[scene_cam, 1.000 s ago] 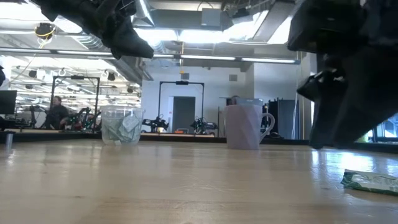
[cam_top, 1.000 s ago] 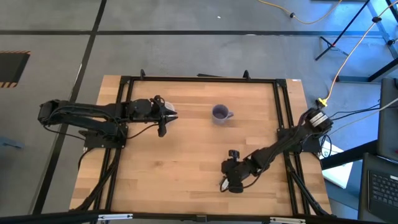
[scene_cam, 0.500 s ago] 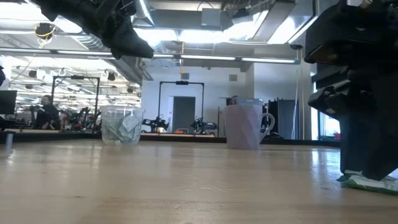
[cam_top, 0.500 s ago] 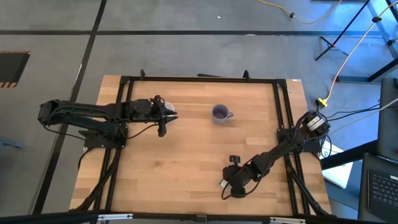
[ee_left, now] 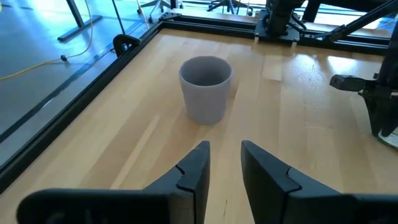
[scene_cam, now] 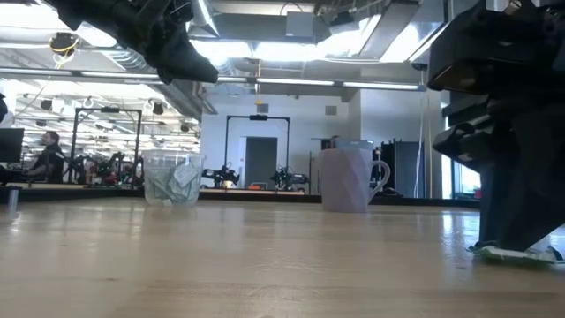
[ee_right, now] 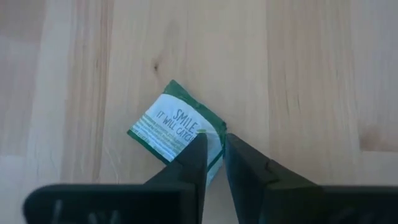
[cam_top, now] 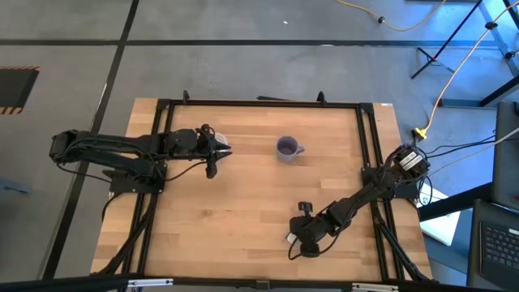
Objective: Pick and place Stevia / Truvia into bins
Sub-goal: Put the green stevia packet into the transparent container
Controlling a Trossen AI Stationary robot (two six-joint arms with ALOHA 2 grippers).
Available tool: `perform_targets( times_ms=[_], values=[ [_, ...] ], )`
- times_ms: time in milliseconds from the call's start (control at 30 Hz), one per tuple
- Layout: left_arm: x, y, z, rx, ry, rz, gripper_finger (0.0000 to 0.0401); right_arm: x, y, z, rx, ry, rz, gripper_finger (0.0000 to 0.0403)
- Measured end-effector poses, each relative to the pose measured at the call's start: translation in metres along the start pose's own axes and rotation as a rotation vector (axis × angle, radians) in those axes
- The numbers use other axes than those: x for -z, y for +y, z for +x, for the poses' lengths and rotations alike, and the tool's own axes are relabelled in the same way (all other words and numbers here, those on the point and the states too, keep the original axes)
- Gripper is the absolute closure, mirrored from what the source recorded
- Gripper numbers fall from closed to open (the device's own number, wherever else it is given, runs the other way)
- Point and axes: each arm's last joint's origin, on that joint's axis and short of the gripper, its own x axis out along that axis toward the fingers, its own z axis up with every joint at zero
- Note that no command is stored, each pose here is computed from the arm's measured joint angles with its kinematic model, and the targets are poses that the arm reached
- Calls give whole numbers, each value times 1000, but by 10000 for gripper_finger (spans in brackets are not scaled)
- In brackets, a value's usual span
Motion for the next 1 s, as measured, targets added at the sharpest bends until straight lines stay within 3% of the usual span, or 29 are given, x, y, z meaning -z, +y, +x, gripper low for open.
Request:
perform_targets(
  times_ms=[1000],
  values=[
    [0, 0, 0, 0, 0, 0, 315, -15, -7, -5, 35, -11, -32, 358]
  ],
)
